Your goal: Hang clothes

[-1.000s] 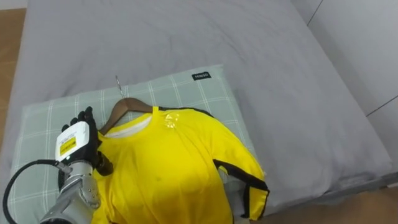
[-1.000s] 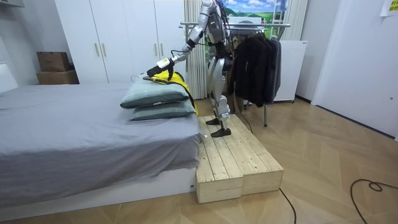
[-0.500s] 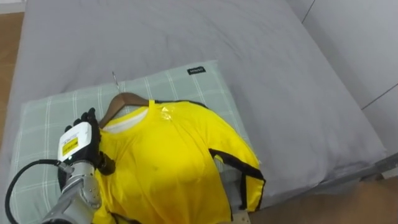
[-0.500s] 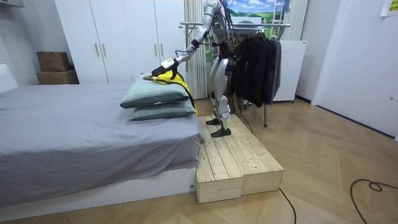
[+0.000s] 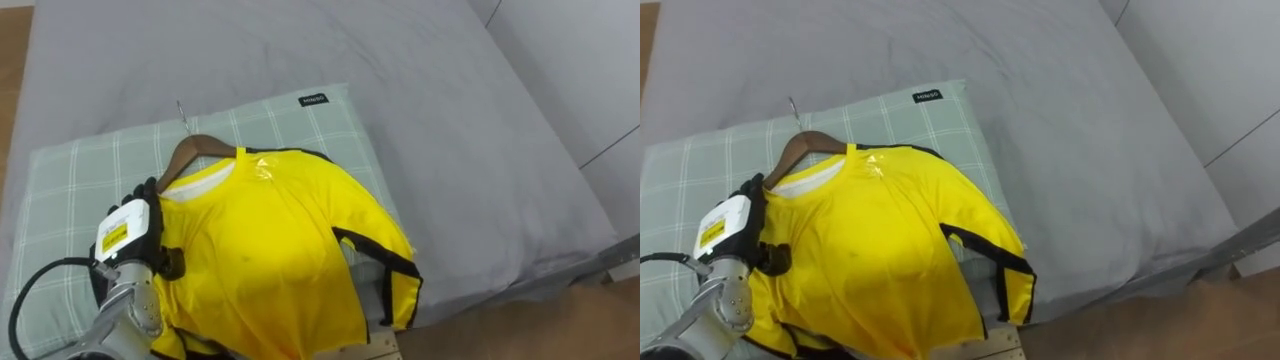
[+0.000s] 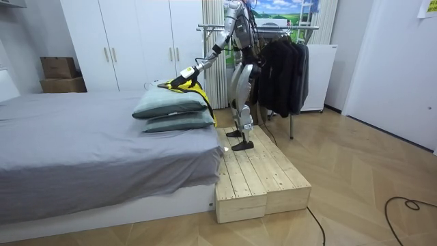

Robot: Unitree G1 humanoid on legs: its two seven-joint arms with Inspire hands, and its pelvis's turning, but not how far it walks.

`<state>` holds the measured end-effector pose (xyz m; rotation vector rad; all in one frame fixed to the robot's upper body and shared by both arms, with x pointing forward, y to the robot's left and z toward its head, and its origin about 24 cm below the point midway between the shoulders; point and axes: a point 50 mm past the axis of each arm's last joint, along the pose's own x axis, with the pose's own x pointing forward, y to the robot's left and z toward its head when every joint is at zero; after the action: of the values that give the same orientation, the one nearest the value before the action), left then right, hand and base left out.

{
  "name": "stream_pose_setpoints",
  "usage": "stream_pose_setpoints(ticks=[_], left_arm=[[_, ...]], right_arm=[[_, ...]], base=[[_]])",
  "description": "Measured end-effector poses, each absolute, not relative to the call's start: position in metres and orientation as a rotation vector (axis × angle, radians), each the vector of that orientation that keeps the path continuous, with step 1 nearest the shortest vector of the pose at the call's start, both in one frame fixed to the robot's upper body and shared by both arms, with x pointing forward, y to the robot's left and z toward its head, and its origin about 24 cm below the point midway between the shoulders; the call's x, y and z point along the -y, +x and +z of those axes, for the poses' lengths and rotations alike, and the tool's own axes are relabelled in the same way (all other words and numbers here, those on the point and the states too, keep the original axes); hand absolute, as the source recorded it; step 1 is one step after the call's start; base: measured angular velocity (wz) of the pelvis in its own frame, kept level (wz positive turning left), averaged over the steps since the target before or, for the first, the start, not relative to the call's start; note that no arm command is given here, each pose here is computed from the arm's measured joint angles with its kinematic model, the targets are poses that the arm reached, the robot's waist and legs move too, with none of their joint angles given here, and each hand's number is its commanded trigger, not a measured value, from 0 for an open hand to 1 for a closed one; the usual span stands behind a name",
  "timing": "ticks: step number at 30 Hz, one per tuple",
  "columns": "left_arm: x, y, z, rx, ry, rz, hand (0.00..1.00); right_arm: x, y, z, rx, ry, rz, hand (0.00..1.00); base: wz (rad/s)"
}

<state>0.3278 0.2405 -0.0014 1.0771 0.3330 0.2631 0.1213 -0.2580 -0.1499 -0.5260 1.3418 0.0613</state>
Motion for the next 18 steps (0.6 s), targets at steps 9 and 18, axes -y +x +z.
stream_pose_setpoints(ticks=[9,18], left_arm=[[-0.2411,0.3272,-0.0027,-0.347,1.078,0.257,0.00],[-0.2439,0.3265,-0.0025,-0.351,1.079,0.272,0.00]], right_arm=[[0.2577,0.1207,-0.1501,-1.345,-0.521,0.068,0.00],[0.2606,0.1171,-0.1503,-1.356,-0.504,0.049,0.00]], base=[[0.00],[0.00]])
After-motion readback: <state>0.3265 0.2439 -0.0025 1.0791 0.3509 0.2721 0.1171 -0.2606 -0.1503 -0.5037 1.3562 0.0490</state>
